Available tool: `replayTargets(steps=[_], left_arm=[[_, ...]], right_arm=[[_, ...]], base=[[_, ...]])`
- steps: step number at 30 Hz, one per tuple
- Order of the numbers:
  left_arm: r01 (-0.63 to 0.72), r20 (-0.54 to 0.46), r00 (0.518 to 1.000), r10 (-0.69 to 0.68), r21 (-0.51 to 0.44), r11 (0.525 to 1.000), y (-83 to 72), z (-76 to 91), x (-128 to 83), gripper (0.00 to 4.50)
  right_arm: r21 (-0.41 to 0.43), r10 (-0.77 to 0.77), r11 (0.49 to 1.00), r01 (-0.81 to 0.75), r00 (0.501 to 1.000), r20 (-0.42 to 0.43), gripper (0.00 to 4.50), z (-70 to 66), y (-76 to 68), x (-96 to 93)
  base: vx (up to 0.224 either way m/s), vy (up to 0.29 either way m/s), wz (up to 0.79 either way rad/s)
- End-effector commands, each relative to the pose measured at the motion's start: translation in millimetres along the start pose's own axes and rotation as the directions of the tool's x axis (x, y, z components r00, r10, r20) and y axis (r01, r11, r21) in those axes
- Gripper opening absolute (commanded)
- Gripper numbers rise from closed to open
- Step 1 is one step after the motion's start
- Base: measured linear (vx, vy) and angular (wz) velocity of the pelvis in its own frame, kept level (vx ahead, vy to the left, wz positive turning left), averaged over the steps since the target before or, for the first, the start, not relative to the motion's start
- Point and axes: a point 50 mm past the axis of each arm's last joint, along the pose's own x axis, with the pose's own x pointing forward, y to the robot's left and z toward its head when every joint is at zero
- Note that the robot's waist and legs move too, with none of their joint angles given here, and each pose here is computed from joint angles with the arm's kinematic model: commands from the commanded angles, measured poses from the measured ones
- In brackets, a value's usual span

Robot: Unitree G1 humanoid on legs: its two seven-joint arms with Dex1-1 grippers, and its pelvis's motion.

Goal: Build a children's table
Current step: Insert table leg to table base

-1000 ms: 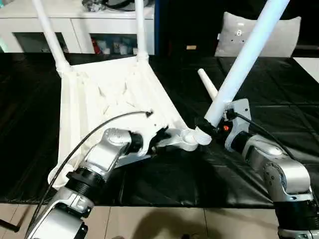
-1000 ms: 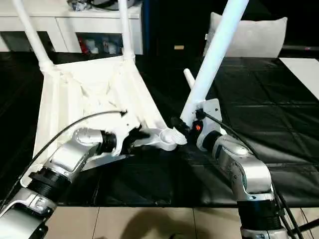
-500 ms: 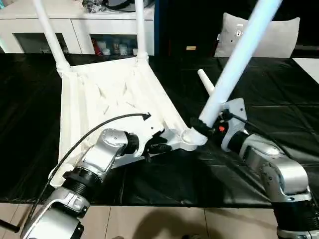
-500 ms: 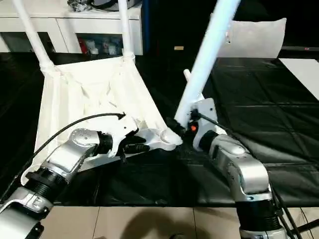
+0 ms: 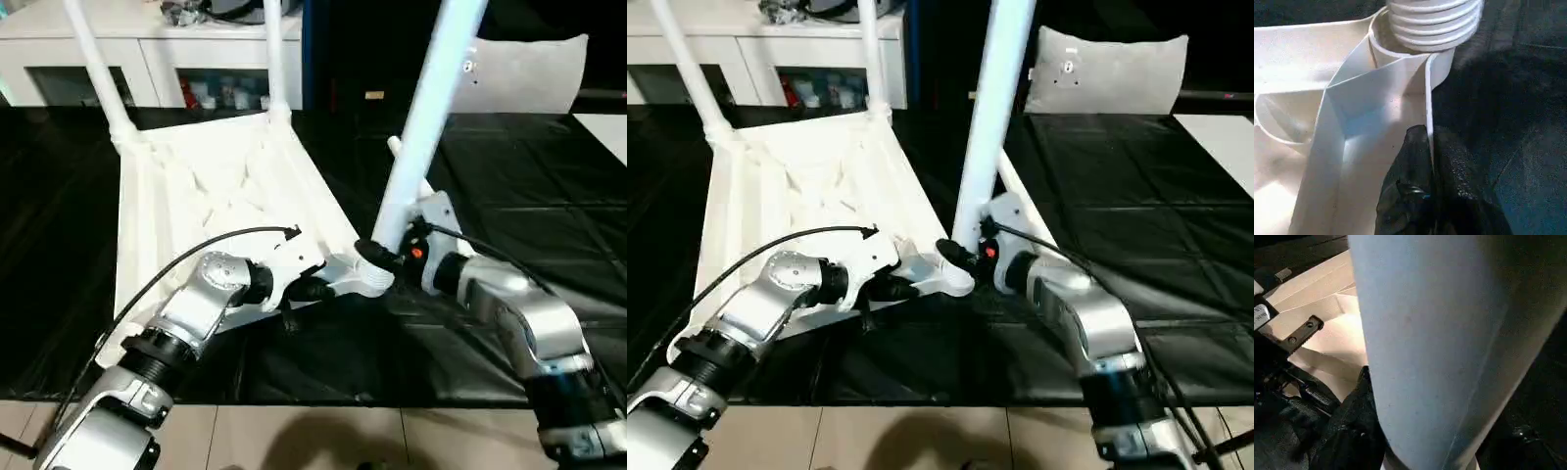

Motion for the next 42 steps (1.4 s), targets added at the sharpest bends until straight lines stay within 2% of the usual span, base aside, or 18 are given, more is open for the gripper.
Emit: replayTargets(steps=[1,10,15,18,23,26,27,28,29,32,33,35,37,42], left_arm=[[0.085,-0.037,0.996,-0.083,0.061,0.995,-8.9,-6.7,-1.0,0.0],[0.157,-0.064,0.987,-0.15,0.113,0.981,-12.8,-11.3,-5.3,0.0],[0.156,-0.078,0.986,-0.146,0.13,0.979,-10.3,-12.7,-6.1,0.0],[0.16,-0.073,0.986,-0.151,0.133,0.978,-10.3,-12.1,-5.9,0.0],[0.156,-0.07,0.987,-0.148,0.127,0.98,-9.5,-12.2,-5.8,0.0],[0.14,-0.065,0.989,-0.133,0.113,0.984,-7.7,-12.7,-6.0,0.0],[0.14,-0.065,0.989,-0.133,0.113,0.984,-7.7,-12.7,-6.0,0.0],[0.133,-0.06,0.99,-0.128,0.106,0.985,-7.1,-12.9,-5.9,0.0],[0.133,-0.061,0.99,-0.127,0.106,0.985,-7.0,-13.0,-5.9,0.0],[0.133,-0.066,0.99,-0.126,0.106,0.985,-5.9,-13.5,-6.2,0.0],[0.133,-0.066,0.99,-0.126,0.106,0.985,-5.9,-13.5,-6.2,0.0],[0.136,-0.07,0.989,-0.129,0.109,0.985,-5.2,-13.6,-6.4,0.0],[0.145,-0.074,0.988,-0.137,0.114,0.983,-5.1,-13.3,-6.3,0.0],[0.166,-0.084,0.984,-0.156,0.129,0.978,-5.0,-12.6,-6.2,0.0]], right_arm=[[-0.025,0.016,1.0,-0.017,1.0,-0.023,1.9,-1.3,-1.9,1.7],[-0.021,0.124,0.992,-0.128,0.984,-0.124,1.9,-13.1,0.0,4.4],[-0.01,0.165,0.986,-0.169,0.975,-0.148,1.9,-17.9,1.3,4.7],[0.018,0.192,0.981,-0.191,0.972,-0.134,1.9,-20.0,0.6,5.3],[0.125,0.159,0.981,-0.15,0.985,-0.068,1.9,-26.6,-5.6,3.1],[0.207,0.138,0.97,-0.131,0.99,-0.024,1.9,-40.4,-6.0,-3.8],[0.207,0.138,0.97,-0.131,0.99,-0.024,1.9,-40.4,-6.0,-3.8],[0.225,0.129,0.967,-0.122,0.991,-0.018,1.9,-49.0,-4.8,-7.3],[0.226,0.128,0.967,-0.12,0.992,-0.02,1.9,-51.9,-4.0,-8.5],[0.159,0.123,0.981,-0.11,0.99,-0.074,1.9,-66.0,1.3,-15.7],[0.159,0.123,0.981,-0.11,0.99,-0.074,1.9,-66.0,1.3,-15.7],[0.066,0.138,0.989,-0.13,0.981,-0.135,1.9,-70.3,4.9,-18.7],[0.02,0.158,0.987,-0.157,0.972,-0.172,1.9,-71.6,6.5,-19.7],[0.004,0.213,0.976,-0.216,0.956,-0.2,1.9,-68.6,5.2,-16.1]], base=[[0.0,0.0,0.0],[0.0,0.0,0.0],[0.0,0.0,0.0],[0.0,0.0,0.0],[0.0,0.0,0.0],[0.0,0.0,0.0],[0.0,0.0,0.0],[0.0,0.0,0.0],[0.0,0.0,0.0],[0.0,0.0,0.0],[0.0,0.0,0.0],[0.0,0.0,0.0],[0.0,0.0,0.0],[0.0,0.0,0.0]])
